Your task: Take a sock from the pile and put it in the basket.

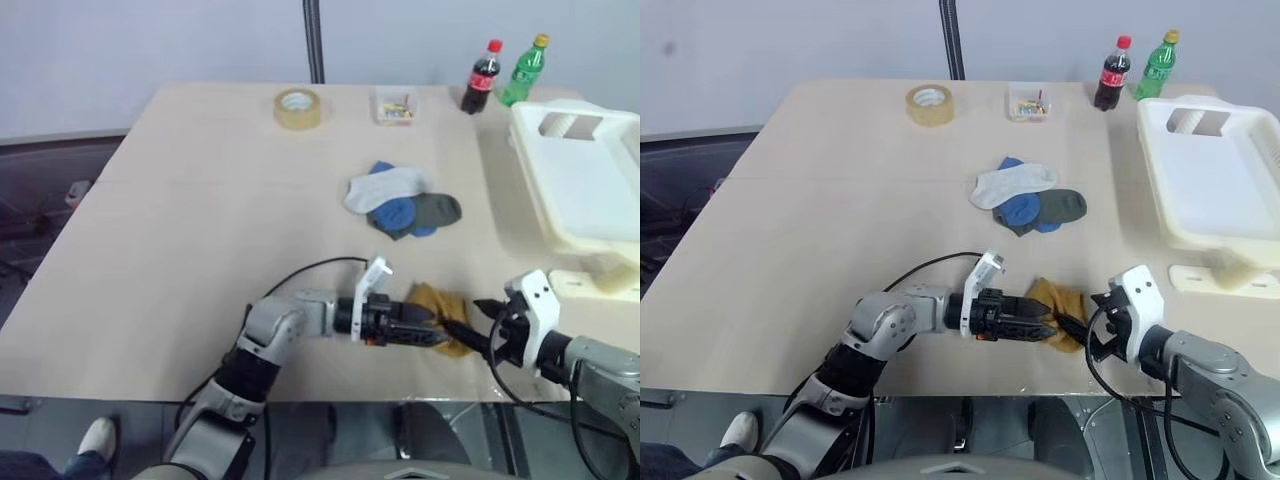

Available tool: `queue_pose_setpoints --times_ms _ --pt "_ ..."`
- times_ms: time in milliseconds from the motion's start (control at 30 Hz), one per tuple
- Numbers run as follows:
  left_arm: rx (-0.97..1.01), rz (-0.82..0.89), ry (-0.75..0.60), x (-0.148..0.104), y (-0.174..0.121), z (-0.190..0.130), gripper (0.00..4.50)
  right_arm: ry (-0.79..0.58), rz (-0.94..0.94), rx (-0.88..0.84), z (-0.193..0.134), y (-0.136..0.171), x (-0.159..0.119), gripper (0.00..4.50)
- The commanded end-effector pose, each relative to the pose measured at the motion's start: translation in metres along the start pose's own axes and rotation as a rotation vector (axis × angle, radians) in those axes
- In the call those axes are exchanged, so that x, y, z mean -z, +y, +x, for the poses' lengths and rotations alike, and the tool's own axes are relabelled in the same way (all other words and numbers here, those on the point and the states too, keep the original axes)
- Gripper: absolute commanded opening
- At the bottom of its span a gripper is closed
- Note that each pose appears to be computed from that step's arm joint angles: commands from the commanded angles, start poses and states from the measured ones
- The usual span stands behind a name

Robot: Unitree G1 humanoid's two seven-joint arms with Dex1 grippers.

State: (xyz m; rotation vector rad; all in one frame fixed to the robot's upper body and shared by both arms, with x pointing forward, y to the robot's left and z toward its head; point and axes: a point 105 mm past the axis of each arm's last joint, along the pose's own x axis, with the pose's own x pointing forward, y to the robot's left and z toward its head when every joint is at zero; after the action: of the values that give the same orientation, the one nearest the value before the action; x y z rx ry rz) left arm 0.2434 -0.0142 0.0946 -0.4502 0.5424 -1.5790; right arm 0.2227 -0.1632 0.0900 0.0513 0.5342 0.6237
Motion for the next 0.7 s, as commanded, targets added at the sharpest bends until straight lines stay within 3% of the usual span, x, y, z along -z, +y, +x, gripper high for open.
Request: queue_pose_setpoints --times_ms 33,333,433,700 --pt "0.021 0.018 -0.03 -0.005 -0.005 0.001 3.49 0.013 0.03 -0.016 0.001 0.005 0.004 4.47" --pt "0.018 0.045 -0.05 -0.007 -0.005 0.001 3.49 0.027 0.072 -0.085 0.014 0.018 0.011 4.47" --pt "0.013 0.05 -0.053 -0.007 -0.004 0.001 3.49 0.013 0.078 -0.111 0.018 0.022 0.009 3.68" --pt "-0.008 0.065 -0.057 -0.008 -0.002 -0.001 3.49 0.017 0.079 -0.144 0.019 0.026 0.01 0.49"
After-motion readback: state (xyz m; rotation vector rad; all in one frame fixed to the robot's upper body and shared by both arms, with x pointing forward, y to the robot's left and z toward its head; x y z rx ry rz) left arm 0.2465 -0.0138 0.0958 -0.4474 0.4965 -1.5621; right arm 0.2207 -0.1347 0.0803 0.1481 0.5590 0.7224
